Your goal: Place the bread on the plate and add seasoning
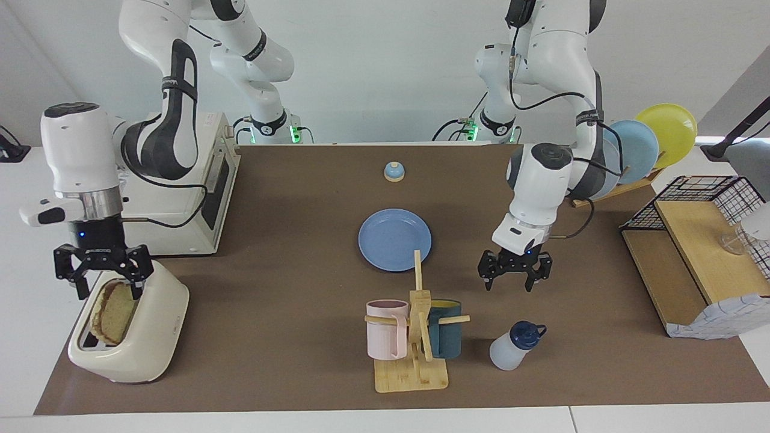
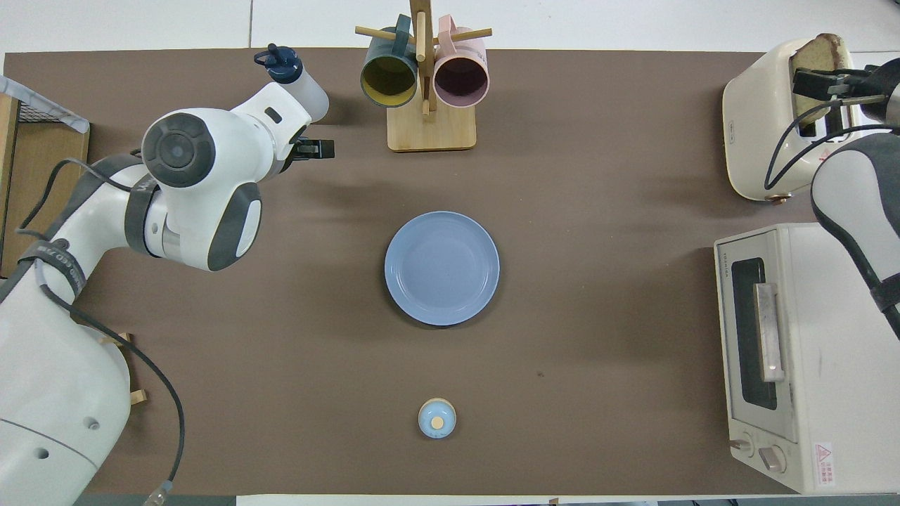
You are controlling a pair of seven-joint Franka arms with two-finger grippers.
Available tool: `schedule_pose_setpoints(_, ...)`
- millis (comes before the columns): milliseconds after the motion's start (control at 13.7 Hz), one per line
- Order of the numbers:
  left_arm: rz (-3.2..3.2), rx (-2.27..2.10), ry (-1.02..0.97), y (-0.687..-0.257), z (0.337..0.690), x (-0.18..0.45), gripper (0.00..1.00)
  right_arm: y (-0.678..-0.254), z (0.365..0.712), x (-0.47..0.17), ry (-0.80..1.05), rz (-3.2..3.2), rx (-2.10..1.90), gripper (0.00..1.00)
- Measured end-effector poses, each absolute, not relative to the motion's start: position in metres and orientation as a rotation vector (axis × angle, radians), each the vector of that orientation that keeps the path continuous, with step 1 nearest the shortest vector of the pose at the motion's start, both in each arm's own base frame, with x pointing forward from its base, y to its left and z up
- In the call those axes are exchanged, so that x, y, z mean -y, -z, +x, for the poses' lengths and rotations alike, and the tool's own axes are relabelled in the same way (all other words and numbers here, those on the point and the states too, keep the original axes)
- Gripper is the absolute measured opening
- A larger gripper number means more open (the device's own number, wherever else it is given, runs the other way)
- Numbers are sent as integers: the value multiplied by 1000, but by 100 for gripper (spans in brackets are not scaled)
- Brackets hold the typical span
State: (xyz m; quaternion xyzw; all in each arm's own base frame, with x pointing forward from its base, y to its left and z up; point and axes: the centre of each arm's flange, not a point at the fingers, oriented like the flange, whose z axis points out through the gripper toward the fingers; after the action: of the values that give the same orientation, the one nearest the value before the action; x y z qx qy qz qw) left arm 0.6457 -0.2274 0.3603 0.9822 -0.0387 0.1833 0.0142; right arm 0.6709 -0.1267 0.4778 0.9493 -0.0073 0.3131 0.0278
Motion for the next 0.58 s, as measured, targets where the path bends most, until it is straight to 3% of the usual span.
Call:
schedule_pose_setpoints(73,3058,94,-582,-354,651,232,100,-481,671,128,-978,2932,39,91)
schedule_pose_setpoints(365,3027,8,-645,-342,674,233,100,-482,672,128,-998,2961,129,45)
schedule_pose_setpoints(511,3004,-25,-700,-343,683,231,100,-481,672,128,-993,2965,132,39)
schedule_pose_setpoints(584,2993,-34,-727,-343,687,228,100,-480,672,128,-987,2969,132,32)
